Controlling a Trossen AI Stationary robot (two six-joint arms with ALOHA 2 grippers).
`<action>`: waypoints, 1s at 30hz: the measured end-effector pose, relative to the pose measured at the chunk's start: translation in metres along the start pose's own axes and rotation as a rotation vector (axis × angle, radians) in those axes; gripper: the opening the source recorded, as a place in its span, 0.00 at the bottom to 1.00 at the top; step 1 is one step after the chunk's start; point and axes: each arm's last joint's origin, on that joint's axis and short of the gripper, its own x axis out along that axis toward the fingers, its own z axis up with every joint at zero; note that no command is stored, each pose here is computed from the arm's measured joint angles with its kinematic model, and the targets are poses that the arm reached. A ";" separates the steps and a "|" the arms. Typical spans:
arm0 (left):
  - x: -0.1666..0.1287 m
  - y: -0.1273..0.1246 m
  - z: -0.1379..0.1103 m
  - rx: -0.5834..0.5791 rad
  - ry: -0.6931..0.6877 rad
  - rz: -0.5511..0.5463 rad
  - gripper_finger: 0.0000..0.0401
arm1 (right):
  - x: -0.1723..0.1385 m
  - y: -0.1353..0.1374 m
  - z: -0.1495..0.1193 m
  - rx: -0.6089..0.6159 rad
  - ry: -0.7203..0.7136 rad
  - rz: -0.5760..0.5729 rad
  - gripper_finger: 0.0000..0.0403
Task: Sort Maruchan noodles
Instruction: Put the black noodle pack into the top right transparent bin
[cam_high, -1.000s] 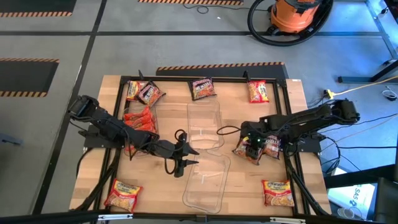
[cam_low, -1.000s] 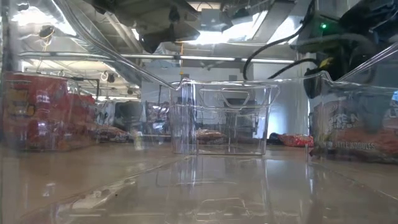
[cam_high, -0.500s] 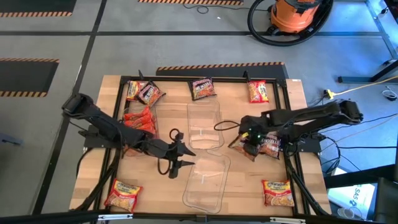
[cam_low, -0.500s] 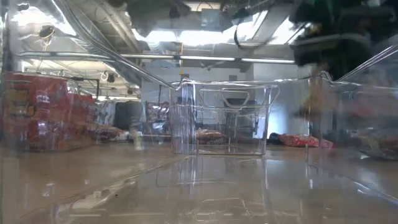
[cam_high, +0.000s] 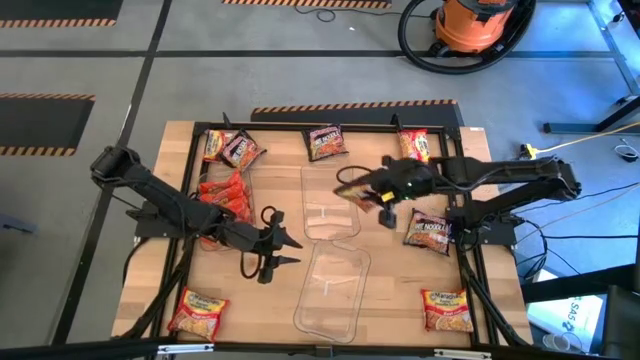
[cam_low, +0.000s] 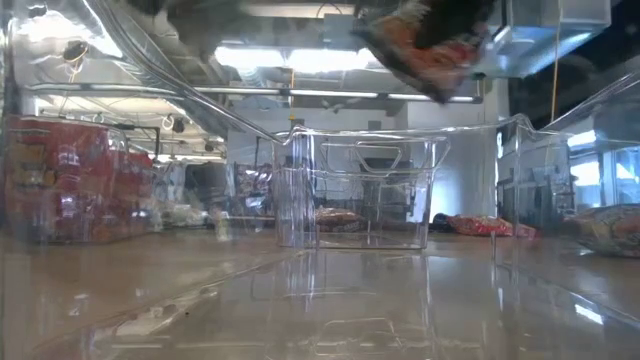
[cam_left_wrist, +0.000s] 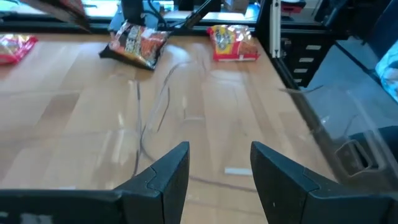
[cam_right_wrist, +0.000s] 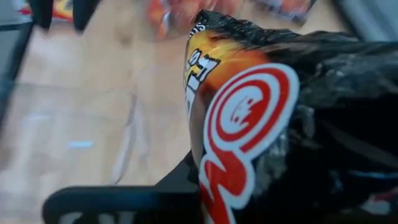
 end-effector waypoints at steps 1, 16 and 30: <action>0.001 0.001 -0.004 -0.001 -0.009 -0.001 0.41 | 0.003 -0.002 0.004 -0.023 -0.005 -0.019 0.08; 0.004 0.025 -0.032 0.003 -0.026 0.155 0.41 | 0.106 -0.047 0.045 -0.268 0.287 -0.093 0.08; 0.004 0.024 -0.031 -0.027 -0.039 0.146 0.41 | 0.184 -0.064 0.010 -0.331 0.499 -0.083 0.08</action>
